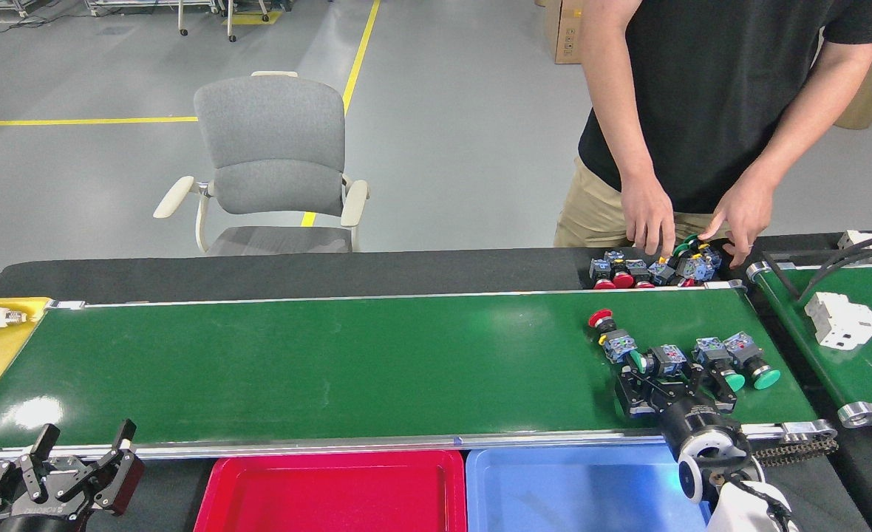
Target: Pick switch part from conveyor to tray
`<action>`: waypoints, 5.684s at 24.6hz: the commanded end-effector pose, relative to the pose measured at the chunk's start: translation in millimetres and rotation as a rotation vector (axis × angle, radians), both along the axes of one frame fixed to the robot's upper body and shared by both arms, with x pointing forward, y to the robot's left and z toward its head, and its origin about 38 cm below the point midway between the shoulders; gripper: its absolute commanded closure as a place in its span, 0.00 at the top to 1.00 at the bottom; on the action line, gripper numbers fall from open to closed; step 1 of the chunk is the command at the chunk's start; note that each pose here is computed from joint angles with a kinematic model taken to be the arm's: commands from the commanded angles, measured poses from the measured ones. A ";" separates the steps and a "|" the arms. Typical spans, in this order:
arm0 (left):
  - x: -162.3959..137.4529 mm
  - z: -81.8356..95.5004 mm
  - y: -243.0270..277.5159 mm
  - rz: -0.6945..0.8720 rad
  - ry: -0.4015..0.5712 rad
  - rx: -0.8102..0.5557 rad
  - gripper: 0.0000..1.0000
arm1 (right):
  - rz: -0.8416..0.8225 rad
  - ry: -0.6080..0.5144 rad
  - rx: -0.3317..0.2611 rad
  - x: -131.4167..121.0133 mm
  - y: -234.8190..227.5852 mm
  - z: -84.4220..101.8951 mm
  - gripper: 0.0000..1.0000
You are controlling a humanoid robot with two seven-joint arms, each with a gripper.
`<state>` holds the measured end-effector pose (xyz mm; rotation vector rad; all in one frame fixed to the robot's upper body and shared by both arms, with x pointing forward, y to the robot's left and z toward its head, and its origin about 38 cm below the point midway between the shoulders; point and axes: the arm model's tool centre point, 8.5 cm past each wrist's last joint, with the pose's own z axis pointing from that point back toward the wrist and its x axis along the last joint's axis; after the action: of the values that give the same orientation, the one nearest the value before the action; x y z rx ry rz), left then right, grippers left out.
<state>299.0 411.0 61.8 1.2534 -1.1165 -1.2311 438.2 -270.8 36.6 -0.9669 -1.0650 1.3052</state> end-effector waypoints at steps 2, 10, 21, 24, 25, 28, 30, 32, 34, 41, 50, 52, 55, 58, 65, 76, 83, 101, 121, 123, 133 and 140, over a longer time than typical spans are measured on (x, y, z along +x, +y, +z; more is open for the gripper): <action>1.0 8.8 4.9 0.000 -0.019 0.022 1.00 | 0.118 -0.106 -0.011 5.7 28.0 30.7 0.21; -2.2 5.6 5.1 0.000 -0.008 0.021 1.00 | 0.770 -0.286 0.067 -62.1 219.7 51.0 0.72; -4.2 3.2 2.4 -0.017 0.004 0.023 1.00 | 0.775 -0.308 0.117 -71.1 214.5 54.1 1.00; -7.1 1.0 2.4 -0.018 0.012 0.023 1.00 | 0.457 -0.284 0.200 -90.6 116.0 31.1 1.00; -8.5 -0.5 2.0 -0.020 0.017 0.023 1.00 | 0.320 -0.266 0.195 -114.0 69.7 19.3 1.00; -8.2 -0.2 -0.1 -0.034 0.020 0.023 1.00 | 0.066 -0.268 0.209 -162.7 10.1 -3.2 1.00; -7.3 -1.0 -0.5 -0.037 0.023 0.022 1.00 | -0.027 -0.265 0.187 -159.8 -2.9 -4.9 1.00; -3.4 0.7 -1.6 -0.041 0.018 0.022 1.00 | -0.122 -0.284 0.118 -143.6 -19.9 5.7 1.00; -2.0 1.6 -1.6 -0.041 0.014 0.021 1.00 | -0.109 -0.271 0.060 -127.7 -18.6 10.8 1.00; 0.8 2.8 -1.3 -0.039 0.010 0.021 1.00 | 0.032 -0.171 0.042 -70.9 29.1 8.1 1.00; 4.1 2.3 -0.9 -0.036 0.008 0.015 1.00 | 0.075 -0.130 0.029 -45.4 55.4 2.1 1.00; 6.0 3.1 -0.8 -0.036 0.005 0.014 1.00 | 0.077 -0.132 0.033 -42.7 57.2 3.0 1.00; 8.2 1.8 0.7 -0.032 0.008 0.011 1.00 | 0.098 -0.134 0.031 -32.3 66.4 5.8 1.00; 11.1 4.0 3.1 -0.032 0.005 0.016 1.00 | 0.135 -0.102 0.030 -18.5 84.4 1.3 1.00; 12.6 4.3 6.5 -0.030 0.009 0.021 1.00 | 0.150 -0.093 -0.033 11.8 108.6 9.8 0.18; 15.2 4.8 -1.2 -0.049 0.005 0.020 1.00 | 0.653 -0.275 0.072 -76.1 190.2 51.6 0.29; 50.3 15.9 -67.6 -0.187 -0.014 0.013 1.00 | 0.945 -0.271 0.155 -108.8 225.1 47.3 1.00; 143.6 5.3 -236.2 -0.256 0.105 0.068 1.00 | -0.048 -0.187 0.082 -111.7 -6.1 3.7 0.99; 179.8 -17.8 -191.9 -0.101 0.213 0.046 0.73 | 0.158 -0.114 -0.033 -23.4 89.3 1.1 0.13; 179.0 -20.0 -192.9 -0.107 0.218 0.036 0.37 | 0.208 -0.149 -0.023 -27.7 100.7 11.1 0.12; 96.8 -8.3 -236.6 -0.510 0.118 -0.007 0.06 | 0.849 -0.259 0.113 -129.9 235.5 41.7 1.00; 27.9 -8.0 -234.8 -0.720 0.129 0.031 0.92 | 0.776 -0.278 0.087 -119.4 196.5 42.9 1.00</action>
<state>326.6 174.5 44.8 0.7723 -1.4861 -1.8132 311.7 -60.1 71.1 -0.6385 -1.7969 1.7725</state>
